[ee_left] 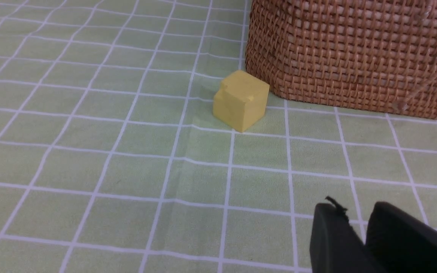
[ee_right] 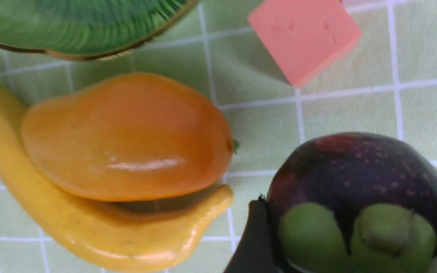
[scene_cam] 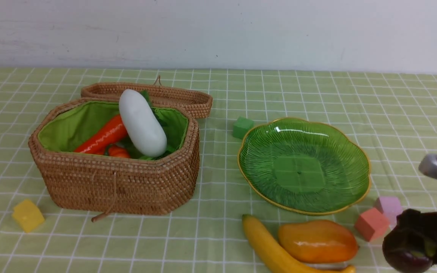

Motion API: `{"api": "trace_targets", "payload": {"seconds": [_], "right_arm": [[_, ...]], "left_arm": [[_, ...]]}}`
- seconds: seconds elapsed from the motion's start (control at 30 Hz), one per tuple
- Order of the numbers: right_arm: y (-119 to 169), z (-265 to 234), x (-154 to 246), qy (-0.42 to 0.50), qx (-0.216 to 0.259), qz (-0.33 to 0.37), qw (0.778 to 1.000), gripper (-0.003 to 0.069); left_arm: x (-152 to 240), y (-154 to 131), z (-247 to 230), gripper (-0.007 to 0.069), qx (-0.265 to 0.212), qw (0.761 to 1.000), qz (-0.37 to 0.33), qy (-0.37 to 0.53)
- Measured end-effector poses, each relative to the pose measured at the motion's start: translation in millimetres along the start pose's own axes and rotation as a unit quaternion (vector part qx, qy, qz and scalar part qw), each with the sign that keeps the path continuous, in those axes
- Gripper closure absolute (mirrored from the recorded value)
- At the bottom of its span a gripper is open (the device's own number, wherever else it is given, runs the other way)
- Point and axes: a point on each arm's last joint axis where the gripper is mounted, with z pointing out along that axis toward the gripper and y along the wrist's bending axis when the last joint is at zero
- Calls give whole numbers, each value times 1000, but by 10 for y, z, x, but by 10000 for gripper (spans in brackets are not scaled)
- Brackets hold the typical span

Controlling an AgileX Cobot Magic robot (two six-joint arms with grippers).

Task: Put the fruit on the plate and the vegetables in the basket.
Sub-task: Use the right arm to grab a mangosteen and put it into the right plate

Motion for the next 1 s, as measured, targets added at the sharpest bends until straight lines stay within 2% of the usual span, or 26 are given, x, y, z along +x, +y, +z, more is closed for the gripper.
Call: {"api": "trace_targets", "payload": {"seconds": [0.5,0.77,1.0], "right_arm": [[497,-1160,-486,-125,-60,-80,987,77],[506,-1071,-532,-92,-59,-84,990,77],[654,-971,-492,-71,-65,-120,988,77]], "left_arm": [[0,0,0,476,0,1000,0,0],[0,0,0,470,0,1000,0,0],[0,0,0,466,0,1000,0,0]]}}
